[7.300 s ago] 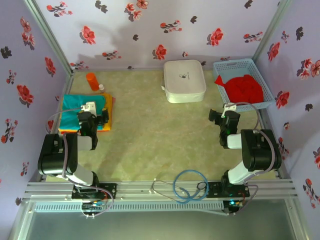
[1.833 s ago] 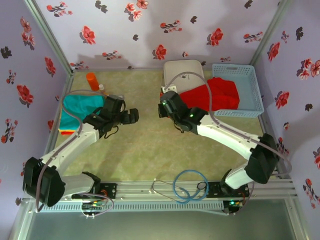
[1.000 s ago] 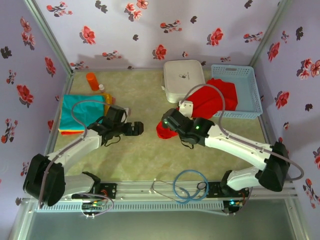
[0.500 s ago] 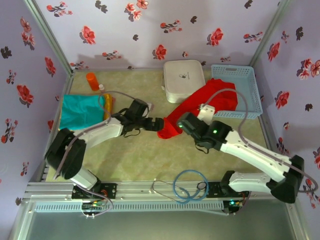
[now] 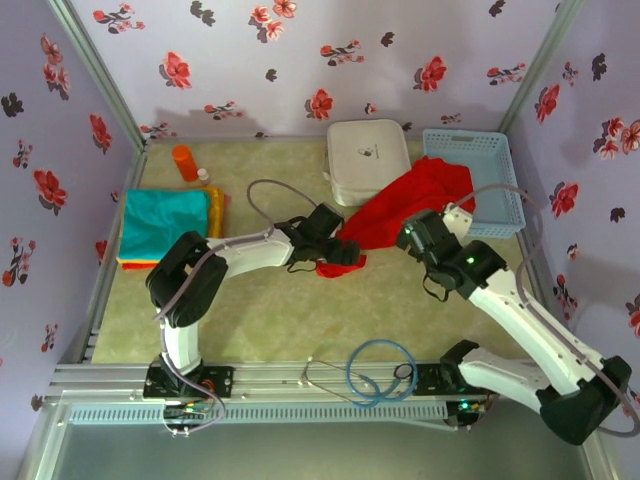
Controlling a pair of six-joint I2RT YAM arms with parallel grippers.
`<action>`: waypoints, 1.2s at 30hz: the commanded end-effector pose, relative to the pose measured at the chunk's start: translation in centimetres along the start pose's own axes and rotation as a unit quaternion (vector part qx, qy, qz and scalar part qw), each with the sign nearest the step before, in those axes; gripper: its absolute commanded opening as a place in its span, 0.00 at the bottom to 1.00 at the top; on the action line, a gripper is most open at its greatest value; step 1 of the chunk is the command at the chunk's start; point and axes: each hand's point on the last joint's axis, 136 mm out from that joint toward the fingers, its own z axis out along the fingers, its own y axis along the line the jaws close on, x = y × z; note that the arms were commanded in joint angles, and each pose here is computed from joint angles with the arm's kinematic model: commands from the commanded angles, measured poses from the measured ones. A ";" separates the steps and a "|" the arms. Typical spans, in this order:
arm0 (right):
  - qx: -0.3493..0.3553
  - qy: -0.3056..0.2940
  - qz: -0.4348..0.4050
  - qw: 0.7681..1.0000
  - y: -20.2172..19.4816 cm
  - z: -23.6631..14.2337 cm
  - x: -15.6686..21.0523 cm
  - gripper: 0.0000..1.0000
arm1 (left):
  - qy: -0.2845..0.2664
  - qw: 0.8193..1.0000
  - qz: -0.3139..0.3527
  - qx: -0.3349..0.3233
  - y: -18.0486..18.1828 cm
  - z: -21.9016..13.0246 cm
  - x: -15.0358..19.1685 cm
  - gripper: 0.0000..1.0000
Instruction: Fold and stack the t-shirts
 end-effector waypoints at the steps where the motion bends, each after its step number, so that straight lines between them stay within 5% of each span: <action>1: 0.004 0.016 -0.014 1.000 0.2 0.9 0.6 0.99 | -0.011 0.999 -0.011 -0.046 1.4 0.1 -0.4 0.81; 4: 0.018 0.013 -0.005 1.000 -0.7 2.3 1.3 0.99 | -0.038 0.996 0.007 -0.077 2.2 0.0 -0.3 0.66; 7: -0.007 -0.003 -0.003 1.000 -0.8 3.4 1.8 0.99 | -0.062 0.994 0.022 -0.081 2.4 -0.1 -0.2 0.28; 11: 0.004 0.033 0.021 0.999 -2.3 4.6 2.7 0.99 | -0.037 0.996 0.033 -0.078 2.2 -1.6 0.3 0.00; 19: 0.024 0.018 0.006 1.000 -3.2 4.3 2.0 0.99 | -0.063 0.996 0.023 -0.058 1.2 -9.5 -2.0 0.00; 27: 0.022 -0.009 0.022 0.999 -2.9 6.3 1.4 0.80 | -0.119 0.992 0.015 -0.040 1.6 -19.5 -4.0 0.00; 36: -0.001 0.031 0.041 0.999 1.5 10.8 1.7 0.64 | -0.141 0.990 0.004 -0.031 3.6 -23.4 -4.7 0.00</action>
